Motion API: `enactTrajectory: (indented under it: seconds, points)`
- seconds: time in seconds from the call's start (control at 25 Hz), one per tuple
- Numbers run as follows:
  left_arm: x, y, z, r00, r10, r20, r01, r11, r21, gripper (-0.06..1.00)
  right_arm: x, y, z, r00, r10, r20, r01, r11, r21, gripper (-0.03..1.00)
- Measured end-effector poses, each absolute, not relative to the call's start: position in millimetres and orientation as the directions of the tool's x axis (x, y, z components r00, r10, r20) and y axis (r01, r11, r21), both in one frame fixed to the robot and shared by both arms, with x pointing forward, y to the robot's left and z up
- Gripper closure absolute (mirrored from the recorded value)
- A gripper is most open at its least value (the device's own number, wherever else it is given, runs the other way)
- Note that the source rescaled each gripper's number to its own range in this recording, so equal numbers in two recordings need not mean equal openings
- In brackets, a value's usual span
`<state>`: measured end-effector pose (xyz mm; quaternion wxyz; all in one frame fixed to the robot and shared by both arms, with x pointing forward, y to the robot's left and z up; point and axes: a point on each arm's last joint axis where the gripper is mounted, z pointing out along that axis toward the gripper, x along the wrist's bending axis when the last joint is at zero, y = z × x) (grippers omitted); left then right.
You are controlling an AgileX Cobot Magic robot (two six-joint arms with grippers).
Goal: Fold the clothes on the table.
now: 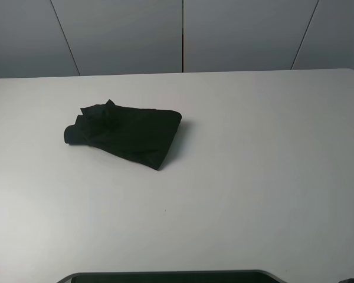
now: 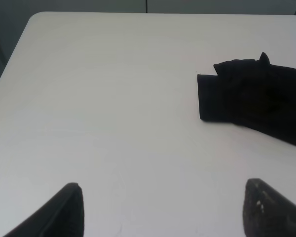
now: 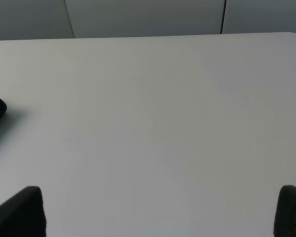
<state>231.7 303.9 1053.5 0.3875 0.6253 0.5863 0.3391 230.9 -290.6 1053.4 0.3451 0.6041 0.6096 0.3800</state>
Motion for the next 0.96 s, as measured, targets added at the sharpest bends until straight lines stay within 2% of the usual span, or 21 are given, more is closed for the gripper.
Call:
enactTrajectory:
  seconds: [0.96]
  points:
    - [231.6,302.3,1053.4,0.107,0.994,-0.022,0.469,-0.031,0.882,0.09,230.9,-290.6,1053.4,-0.031,0.999,0.040,0.474,-0.021,0.880,-0.03]
